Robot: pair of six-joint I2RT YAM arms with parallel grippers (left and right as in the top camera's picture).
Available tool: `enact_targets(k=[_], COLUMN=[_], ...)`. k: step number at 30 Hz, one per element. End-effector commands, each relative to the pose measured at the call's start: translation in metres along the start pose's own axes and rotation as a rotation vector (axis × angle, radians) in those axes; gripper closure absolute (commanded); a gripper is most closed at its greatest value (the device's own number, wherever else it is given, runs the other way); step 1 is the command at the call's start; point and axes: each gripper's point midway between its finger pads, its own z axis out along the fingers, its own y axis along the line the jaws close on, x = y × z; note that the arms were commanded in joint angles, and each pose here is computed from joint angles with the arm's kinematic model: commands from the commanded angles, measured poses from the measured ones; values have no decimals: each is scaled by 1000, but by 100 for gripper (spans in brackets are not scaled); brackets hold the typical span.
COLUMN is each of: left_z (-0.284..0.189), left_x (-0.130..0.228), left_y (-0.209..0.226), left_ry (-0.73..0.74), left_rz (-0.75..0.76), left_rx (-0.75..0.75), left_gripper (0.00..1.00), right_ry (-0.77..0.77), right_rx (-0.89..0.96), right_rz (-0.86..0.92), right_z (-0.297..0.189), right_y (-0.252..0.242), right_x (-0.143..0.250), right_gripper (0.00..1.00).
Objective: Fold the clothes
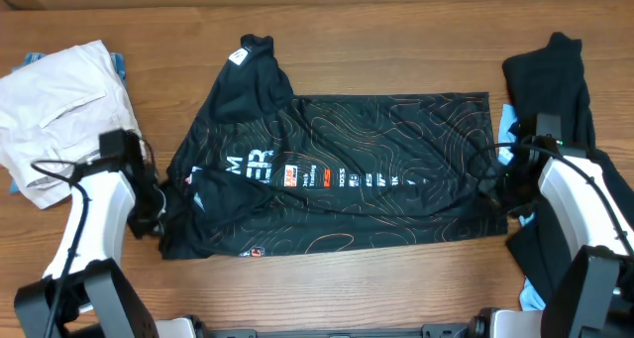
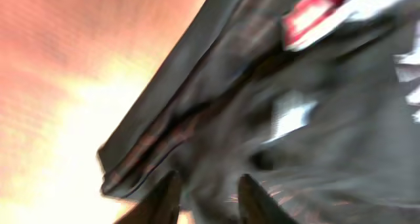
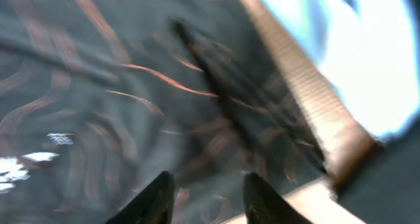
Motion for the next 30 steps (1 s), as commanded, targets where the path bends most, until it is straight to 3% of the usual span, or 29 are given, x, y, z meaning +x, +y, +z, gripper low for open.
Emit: enact_targets(k=[1,2,5,8,10,16,27,30], left_z=[-44,-55,-64,-73,-81,-86,-22,-8], left_x=[-29,-35,-48,-61,-78,-133,-203,-215], left_y=[-53,-80,-107,-132,-154,-178,-208,-215], left_ry=[-149,-196,-285,-379,-470,-624,-568,-555], left_rz=[165,284,412,536,637,674,664,665], left_rx=[231,315,341,365,372,370,360,367], left_gripper=[50,37,13,4,4,4,5,9], right_ry=[-81,-134,-210,-248,-264,-247,-227,-227], right_rx=[-212,-244,-297,-413,-465,-459,-455,-455], right_rz=[-117,-147,-220,-313,-329,-324,-318,-318], right_z=[-30,-46,-70,-91,-98,-96,-94,-94], right_y=[46,57,73,97,106,104,103,103], right_x=[-26,-42,-60,-66,-68,-65,-61,-61], right_gripper=[54,44,18,2,1,3,4,5])
